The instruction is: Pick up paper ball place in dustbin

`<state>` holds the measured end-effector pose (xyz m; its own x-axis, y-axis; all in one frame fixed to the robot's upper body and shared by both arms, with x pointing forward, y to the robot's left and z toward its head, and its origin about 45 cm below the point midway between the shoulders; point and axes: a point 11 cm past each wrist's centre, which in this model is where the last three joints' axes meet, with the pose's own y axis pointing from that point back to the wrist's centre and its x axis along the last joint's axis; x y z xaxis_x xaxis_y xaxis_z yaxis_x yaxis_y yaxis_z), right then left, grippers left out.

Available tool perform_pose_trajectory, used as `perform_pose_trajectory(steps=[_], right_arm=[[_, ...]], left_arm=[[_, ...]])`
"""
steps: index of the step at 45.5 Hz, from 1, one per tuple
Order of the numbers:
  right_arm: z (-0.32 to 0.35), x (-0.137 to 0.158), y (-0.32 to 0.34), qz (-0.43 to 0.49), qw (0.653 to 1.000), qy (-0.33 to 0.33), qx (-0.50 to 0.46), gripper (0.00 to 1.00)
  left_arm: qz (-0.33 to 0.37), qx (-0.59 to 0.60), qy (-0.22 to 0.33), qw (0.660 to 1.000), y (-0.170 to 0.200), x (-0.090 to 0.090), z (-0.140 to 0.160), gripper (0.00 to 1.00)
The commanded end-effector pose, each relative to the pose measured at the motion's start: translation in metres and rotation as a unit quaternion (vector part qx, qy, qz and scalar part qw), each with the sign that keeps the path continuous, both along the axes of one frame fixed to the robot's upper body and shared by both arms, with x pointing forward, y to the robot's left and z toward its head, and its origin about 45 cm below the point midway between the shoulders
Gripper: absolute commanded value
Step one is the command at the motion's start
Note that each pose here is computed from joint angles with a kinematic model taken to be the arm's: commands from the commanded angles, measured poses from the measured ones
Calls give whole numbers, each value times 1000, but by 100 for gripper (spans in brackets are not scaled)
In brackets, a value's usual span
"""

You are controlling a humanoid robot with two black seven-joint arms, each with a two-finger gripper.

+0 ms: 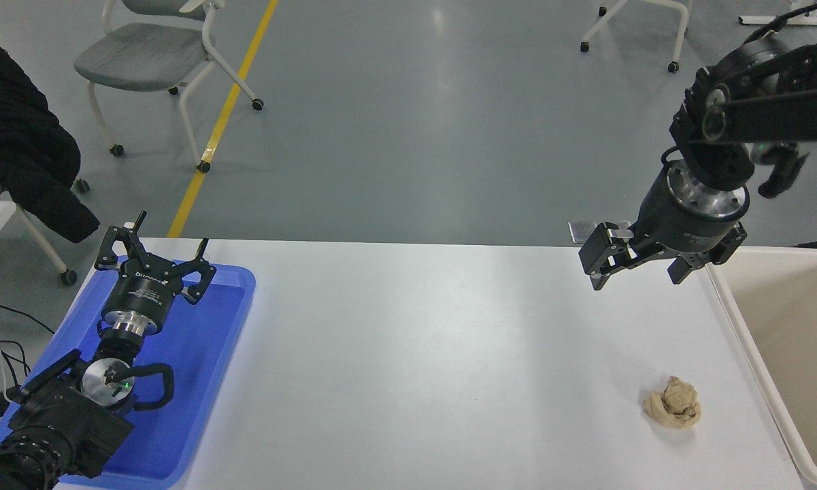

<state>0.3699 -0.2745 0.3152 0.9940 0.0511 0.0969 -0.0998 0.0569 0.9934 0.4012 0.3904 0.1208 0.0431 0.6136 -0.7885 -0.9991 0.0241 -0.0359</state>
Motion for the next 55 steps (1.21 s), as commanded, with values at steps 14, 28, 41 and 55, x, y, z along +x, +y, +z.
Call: perform_pose_trajectory(steps=[14, 28, 41, 55], right_arm=[[-130, -27, -135, -106, 994, 10, 22, 100], [-191, -54, -154, -100, 995, 14, -5, 100], [-231, -67, -141, -113, 994, 3, 10, 100], [-254, -71, -125, -124, 992, -9, 31, 100]], left_arm=[[0, 0, 0, 1000, 0, 0, 0, 100], [0, 0, 0, 1000, 0, 0, 0, 100], [-1, -1, -1, 1000, -1, 0, 0, 100], [-1, -1, -1, 1000, -1, 0, 0, 100]])
